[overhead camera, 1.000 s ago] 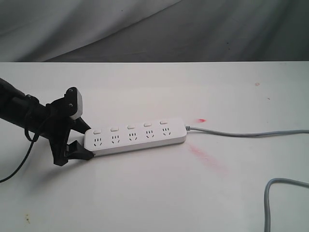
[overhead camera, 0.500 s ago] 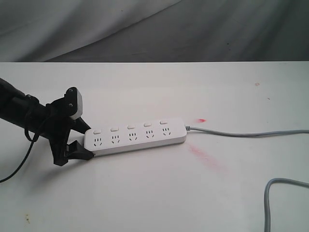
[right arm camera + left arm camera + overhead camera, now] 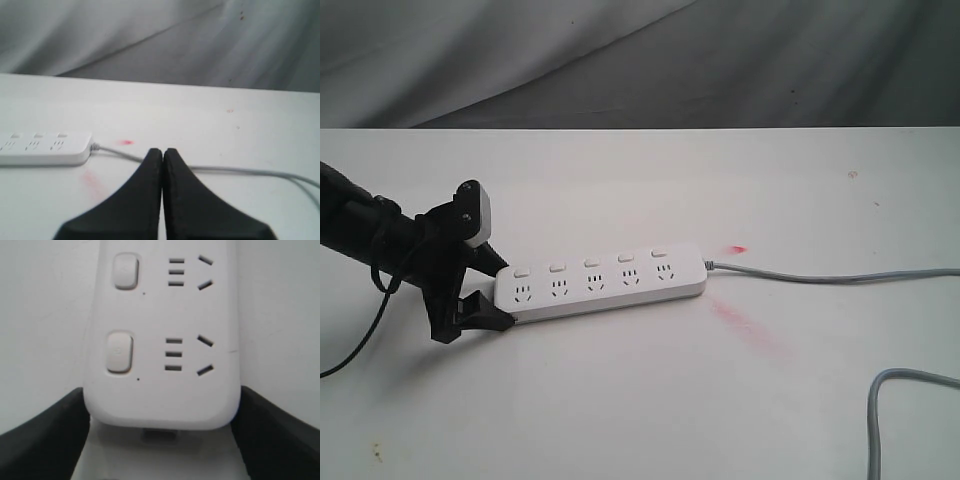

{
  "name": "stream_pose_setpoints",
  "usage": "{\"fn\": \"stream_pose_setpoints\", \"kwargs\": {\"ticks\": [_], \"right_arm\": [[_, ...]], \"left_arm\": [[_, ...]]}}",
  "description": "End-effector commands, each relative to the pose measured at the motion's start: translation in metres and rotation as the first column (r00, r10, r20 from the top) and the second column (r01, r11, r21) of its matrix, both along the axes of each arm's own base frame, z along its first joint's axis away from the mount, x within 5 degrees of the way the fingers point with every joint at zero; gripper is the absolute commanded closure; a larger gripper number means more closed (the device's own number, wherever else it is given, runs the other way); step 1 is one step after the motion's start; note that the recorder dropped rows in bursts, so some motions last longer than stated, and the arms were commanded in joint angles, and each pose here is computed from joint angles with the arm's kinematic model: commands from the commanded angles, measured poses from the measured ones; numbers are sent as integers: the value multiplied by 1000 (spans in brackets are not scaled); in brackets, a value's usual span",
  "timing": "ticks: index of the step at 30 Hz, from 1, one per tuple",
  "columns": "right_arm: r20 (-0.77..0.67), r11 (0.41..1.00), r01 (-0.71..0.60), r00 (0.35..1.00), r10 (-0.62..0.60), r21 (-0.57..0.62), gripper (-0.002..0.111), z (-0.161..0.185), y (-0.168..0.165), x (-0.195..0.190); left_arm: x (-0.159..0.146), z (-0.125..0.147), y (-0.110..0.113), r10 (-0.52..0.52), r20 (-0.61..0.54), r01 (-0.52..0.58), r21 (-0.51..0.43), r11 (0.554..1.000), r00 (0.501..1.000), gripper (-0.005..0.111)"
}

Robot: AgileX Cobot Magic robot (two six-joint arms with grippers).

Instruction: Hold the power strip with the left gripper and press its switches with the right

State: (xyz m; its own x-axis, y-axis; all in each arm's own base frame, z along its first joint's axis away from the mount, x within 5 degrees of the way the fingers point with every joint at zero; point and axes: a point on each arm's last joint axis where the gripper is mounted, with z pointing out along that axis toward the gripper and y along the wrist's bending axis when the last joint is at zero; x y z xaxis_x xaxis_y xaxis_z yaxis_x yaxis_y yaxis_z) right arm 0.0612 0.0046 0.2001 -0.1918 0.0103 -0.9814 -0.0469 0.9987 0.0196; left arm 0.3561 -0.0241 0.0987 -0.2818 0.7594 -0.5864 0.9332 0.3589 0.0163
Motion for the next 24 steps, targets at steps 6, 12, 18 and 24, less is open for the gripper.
{"fn": "stream_pose_setpoints", "kwargs": {"ticks": [6, 12, 18, 24], "right_arm": [[-147, 988, -23, 989, 0, -155, 108, 107, -3, 27], [-353, 984, -105, 934, 49, -142, 108, 140, 3, 87], [-440, 945, -305, 869, 226, -116, 108, 130, 37, 104], [-521, 925, -374, 803, 289, -62, 108, 112, 59, 120]], "left_arm": [[1, 2, -2, 7, 2, -7, -12, 1000, 1000, 52], [1, 2, -2, 7, 2, -7, -12, 1000, 1000, 52], [1, 2, -2, 10, 0, -10, -13, 1000, 1000, 52], [1, 2, -2, 10, 0, -10, -13, 1000, 1000, 52]]}}
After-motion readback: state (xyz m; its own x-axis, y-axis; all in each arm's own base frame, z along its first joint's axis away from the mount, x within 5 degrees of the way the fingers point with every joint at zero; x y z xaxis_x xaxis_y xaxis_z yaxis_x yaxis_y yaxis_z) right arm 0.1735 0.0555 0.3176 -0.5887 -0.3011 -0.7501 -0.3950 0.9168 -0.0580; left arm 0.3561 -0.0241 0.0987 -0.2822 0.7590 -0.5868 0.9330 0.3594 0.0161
